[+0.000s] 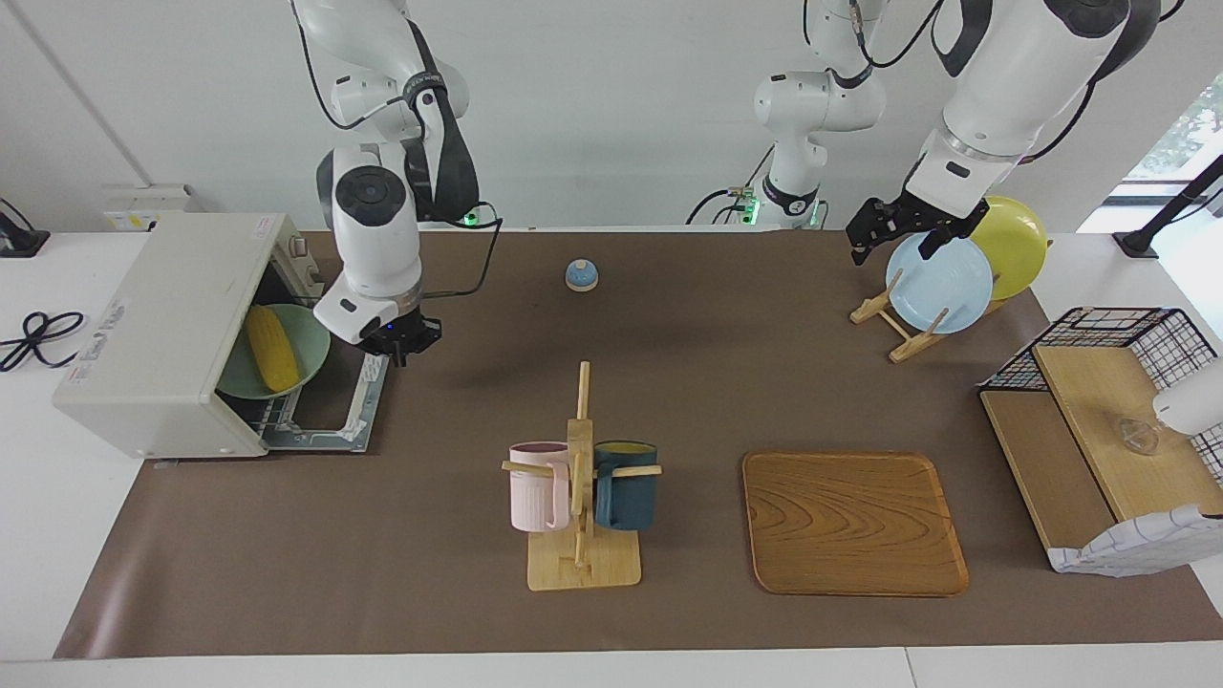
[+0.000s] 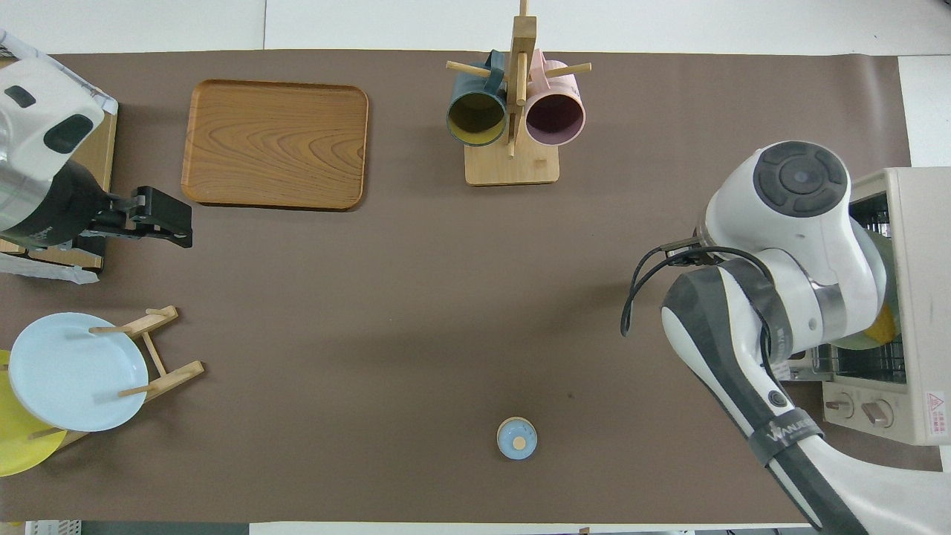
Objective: Put corn in oven
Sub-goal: 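Push the oven's glass door shut with the right gripper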
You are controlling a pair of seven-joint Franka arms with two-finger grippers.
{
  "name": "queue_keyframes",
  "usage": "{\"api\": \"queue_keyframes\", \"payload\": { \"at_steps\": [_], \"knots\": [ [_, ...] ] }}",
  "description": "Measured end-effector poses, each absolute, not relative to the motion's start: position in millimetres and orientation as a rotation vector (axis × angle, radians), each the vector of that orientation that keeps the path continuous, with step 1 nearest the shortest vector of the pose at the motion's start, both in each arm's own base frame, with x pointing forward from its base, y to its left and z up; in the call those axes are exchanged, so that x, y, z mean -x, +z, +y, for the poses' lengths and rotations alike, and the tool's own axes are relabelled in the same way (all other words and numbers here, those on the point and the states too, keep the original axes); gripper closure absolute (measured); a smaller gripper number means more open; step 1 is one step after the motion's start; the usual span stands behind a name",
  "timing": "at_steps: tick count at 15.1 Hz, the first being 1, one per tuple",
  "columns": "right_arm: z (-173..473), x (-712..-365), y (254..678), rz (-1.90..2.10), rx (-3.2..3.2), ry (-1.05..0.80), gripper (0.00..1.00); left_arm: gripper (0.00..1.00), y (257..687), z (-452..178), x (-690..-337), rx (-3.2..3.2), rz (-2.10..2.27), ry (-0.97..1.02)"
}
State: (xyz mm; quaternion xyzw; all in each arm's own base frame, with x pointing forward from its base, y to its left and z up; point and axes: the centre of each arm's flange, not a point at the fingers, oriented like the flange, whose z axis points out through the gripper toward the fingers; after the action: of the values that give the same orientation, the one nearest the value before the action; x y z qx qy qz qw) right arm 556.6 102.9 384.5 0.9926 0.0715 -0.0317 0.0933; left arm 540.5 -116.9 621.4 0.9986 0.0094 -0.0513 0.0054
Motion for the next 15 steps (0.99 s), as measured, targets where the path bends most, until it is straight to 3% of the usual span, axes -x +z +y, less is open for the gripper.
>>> {"api": "queue_keyframes", "payload": {
  "at_steps": [3,10,15],
  "knots": [
    [110.3,-553.9,357.4,0.212,-2.942,-0.132,0.97,0.00,621.4,-115.7,-540.8,-3.126,0.033,-0.161],
    [86.0,-535.1,302.7,0.152,-2.939,-0.224,0.97,0.00,622.0,-115.5,-541.9,-3.125,0.034,-0.147],
    [78.4,-531.2,294.0,0.163,-2.886,-0.251,0.97,0.00,622.0,-115.1,-542.0,-3.125,0.035,-0.147]
  ]
}}
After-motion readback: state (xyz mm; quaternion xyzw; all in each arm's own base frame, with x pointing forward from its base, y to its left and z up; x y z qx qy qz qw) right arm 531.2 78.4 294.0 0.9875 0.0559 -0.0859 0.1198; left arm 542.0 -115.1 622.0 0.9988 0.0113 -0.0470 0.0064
